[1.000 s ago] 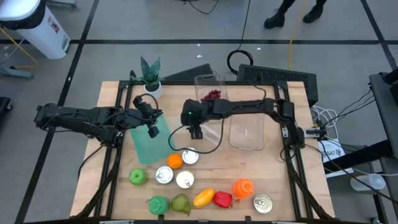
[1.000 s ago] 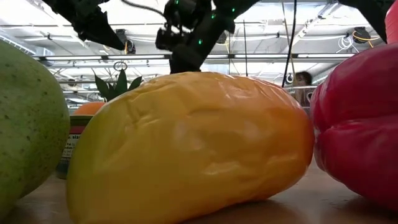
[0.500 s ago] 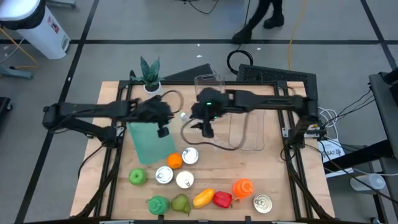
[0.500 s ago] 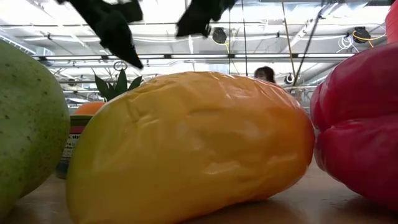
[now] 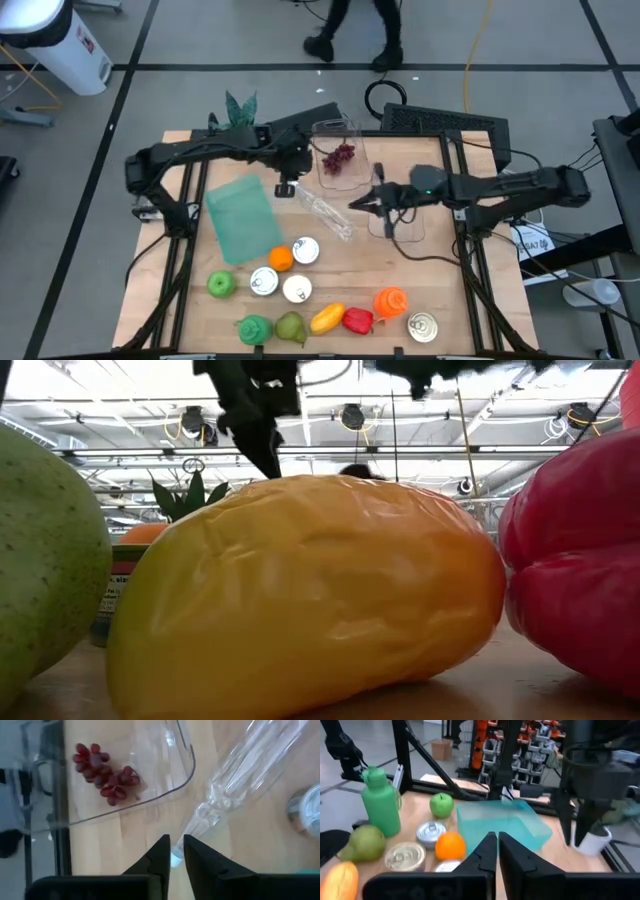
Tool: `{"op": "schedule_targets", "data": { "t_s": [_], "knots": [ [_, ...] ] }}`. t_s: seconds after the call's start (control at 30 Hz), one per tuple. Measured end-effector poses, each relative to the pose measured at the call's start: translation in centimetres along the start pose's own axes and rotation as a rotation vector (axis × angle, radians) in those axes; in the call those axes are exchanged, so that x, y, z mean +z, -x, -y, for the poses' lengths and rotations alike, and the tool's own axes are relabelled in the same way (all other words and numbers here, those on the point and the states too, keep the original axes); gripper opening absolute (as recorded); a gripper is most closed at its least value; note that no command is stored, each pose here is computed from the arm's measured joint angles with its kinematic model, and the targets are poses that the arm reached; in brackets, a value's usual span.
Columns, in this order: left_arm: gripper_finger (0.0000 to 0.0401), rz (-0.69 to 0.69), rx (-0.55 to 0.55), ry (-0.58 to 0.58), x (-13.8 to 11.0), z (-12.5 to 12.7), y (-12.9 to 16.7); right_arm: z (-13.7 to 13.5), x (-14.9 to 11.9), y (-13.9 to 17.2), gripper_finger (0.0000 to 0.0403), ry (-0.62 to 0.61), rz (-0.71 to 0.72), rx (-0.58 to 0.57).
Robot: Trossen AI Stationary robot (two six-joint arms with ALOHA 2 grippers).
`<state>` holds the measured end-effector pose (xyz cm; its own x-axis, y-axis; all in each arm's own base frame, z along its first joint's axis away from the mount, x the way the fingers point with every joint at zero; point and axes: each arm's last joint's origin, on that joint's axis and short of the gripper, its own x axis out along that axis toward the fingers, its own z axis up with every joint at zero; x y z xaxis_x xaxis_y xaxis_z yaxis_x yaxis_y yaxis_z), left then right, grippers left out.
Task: Pick & Place Food Item
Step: Put the transparent water bottle into the right transparent bin
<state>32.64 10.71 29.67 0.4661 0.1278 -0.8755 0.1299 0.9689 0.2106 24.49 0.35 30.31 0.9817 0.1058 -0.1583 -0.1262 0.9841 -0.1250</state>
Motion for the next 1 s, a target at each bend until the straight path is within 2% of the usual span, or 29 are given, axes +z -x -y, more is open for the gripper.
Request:
{"op": "schedule_targets", "data": {
  "t_s": [0.17,0.4,0.57,0.67,0.8,0.87,1.0],
  "knots": [
    [0.0146,-0.033,-0.011,-0.119,0.2,-1.0,-1.6,-0.7,-3.1,2.0,0.0032,0.014,0.056,-0.012],
    [0.0298,-0.065,-0.018,-0.164,0.0,-1.8,-2.9,-0.7,-4.9,4.3,0.003,0.055,0.138,-0.051],
    [0.0375,-0.172,0.104,-0.196,0.0,-2.6,-2.4,-0.3,-4.9,5.5,0.0022,0.068,0.134,-0.083],
    [0.039,-0.157,0.109,-0.186,0.1,-3.5,-1.3,0.0,-5.2,5.9,0.002,0.07,0.124,-0.104],
    [0.0376,-0.08,-0.075,-0.11,-0.7,-4.0,-0.8,0.5,-5.4,6.0,0.0022,0.067,0.118,-0.132],
    [0.0361,-0.11,-0.139,-0.089,-1.0,-3.7,-1.6,0.8,-5.5,6.0,0.0024,0.066,0.114,-0.145],
    [0.0336,-0.199,-0.183,-0.044,-1.0,-3.0,-4.2,1.2,-5.6,6.1,0.0024,0.064,0.109,-0.167]
  ]
}}
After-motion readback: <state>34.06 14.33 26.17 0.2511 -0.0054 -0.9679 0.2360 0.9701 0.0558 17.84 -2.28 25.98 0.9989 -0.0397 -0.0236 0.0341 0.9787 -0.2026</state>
